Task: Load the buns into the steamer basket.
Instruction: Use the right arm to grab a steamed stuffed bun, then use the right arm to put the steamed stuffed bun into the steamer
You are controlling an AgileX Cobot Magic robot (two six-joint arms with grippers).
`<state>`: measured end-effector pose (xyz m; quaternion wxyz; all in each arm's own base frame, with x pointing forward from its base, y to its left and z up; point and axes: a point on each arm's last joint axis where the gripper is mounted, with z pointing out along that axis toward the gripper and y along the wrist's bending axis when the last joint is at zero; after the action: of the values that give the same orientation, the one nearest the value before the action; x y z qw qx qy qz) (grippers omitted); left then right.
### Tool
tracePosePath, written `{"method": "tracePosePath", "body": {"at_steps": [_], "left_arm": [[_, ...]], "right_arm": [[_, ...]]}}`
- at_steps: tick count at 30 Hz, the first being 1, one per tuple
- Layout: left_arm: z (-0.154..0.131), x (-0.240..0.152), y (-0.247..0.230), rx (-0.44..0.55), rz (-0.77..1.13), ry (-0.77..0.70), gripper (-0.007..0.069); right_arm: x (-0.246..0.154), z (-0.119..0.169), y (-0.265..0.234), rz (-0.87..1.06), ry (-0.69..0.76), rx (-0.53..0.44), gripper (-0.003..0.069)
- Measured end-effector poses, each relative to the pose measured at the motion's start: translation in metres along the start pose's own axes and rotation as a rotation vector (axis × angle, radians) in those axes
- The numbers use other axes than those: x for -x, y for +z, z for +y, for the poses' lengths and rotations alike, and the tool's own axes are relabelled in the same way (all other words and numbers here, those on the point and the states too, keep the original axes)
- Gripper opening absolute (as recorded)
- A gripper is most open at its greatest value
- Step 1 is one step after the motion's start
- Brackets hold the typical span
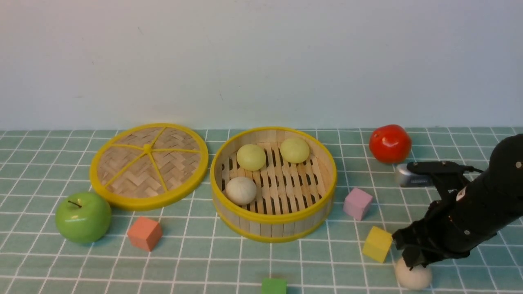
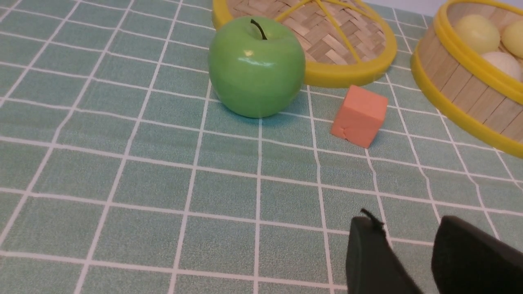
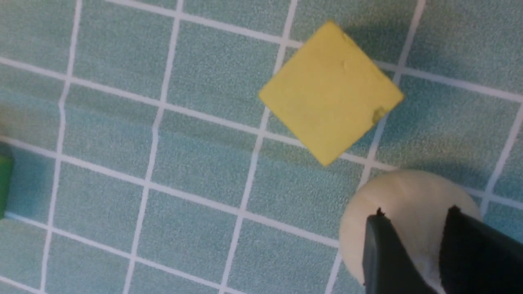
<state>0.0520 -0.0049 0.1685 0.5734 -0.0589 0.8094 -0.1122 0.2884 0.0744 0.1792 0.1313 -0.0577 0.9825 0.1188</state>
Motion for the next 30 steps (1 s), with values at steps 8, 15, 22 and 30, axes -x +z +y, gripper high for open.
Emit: {"method": "tracePosePath", "body": {"at_steps": [8,15,22,30], "left_arm": [[0.0,0.0,0.0,0.0,0.0,0.0,0.0233],[0.0,0.0,0.0,0.0,0.0,0.0,0.0237],[0.0,0.0,0.0,0.0,0.0,0.0,0.0237],[0.0,0.0,0.0,0.002,-0.001,0.005,0.0237]], "right_arm": [[0.0,-0.002,0.002,0.006,-0.026,-0.022,0.01],[0.003,0.0,-0.001,0.021,-0.022,-0.008,-0.0009],[0.044,0.02,-0.052,-0.071,-0.059,0.055,-0.001],[0.107,0.065,-0.094,-0.295,-0.136,0.207,-0.001]]}}
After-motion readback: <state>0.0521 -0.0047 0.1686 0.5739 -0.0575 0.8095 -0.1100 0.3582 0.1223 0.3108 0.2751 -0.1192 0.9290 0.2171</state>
